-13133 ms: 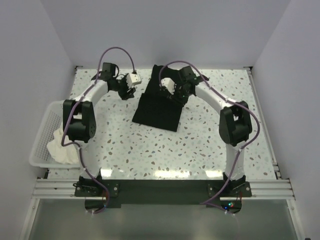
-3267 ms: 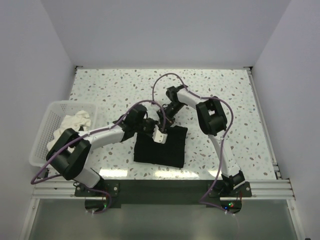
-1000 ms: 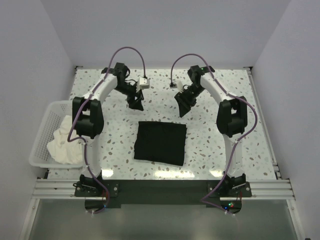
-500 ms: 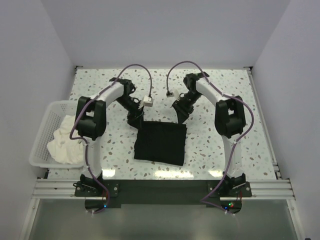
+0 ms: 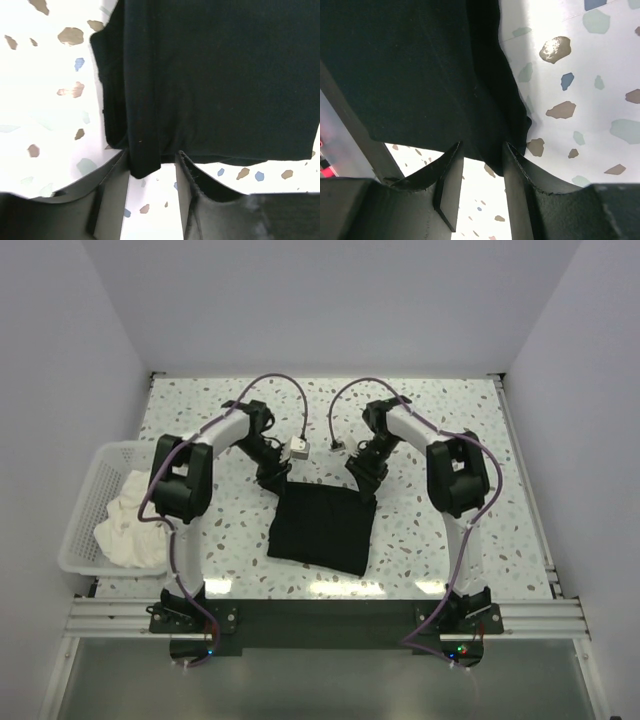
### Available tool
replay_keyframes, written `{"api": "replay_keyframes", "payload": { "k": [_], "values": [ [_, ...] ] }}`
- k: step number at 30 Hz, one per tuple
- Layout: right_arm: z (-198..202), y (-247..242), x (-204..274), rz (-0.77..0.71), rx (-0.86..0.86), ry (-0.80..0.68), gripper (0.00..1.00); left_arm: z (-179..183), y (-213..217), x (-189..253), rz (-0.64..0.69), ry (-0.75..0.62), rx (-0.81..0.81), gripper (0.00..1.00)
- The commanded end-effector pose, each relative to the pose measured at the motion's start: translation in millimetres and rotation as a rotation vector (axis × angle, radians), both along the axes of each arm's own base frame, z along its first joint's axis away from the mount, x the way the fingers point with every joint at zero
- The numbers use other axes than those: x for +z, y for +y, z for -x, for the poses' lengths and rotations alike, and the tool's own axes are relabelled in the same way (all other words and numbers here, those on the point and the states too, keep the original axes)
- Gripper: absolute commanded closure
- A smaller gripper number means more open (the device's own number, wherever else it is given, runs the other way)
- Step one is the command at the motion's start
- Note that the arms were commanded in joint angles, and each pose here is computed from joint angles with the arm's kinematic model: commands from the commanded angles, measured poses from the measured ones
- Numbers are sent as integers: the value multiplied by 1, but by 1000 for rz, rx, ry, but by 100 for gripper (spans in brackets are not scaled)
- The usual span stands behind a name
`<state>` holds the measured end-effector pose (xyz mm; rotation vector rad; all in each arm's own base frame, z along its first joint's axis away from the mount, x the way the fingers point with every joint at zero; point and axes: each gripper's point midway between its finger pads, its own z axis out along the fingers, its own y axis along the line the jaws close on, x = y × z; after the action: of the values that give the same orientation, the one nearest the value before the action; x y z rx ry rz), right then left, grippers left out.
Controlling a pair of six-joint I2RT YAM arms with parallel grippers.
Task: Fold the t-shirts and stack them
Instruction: Fold the tshirt
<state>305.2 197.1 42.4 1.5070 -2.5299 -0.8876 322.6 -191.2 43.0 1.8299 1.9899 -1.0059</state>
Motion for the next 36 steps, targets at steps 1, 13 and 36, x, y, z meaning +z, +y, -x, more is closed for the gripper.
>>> {"api": "replay_keyframes", "payload": {
  "k": [1,13,36],
  "values": [
    [-10,0,29,-34,20,-111,60,-13,-9,31,58,-111,-2,60],
    [-15,-9,20,21,10,-123,49,-14,-15,35,92,-113,10,76],
    [3,-8,45,-17,75,-72,100,-4,-18,43,123,-99,10,100]
  ]
}}
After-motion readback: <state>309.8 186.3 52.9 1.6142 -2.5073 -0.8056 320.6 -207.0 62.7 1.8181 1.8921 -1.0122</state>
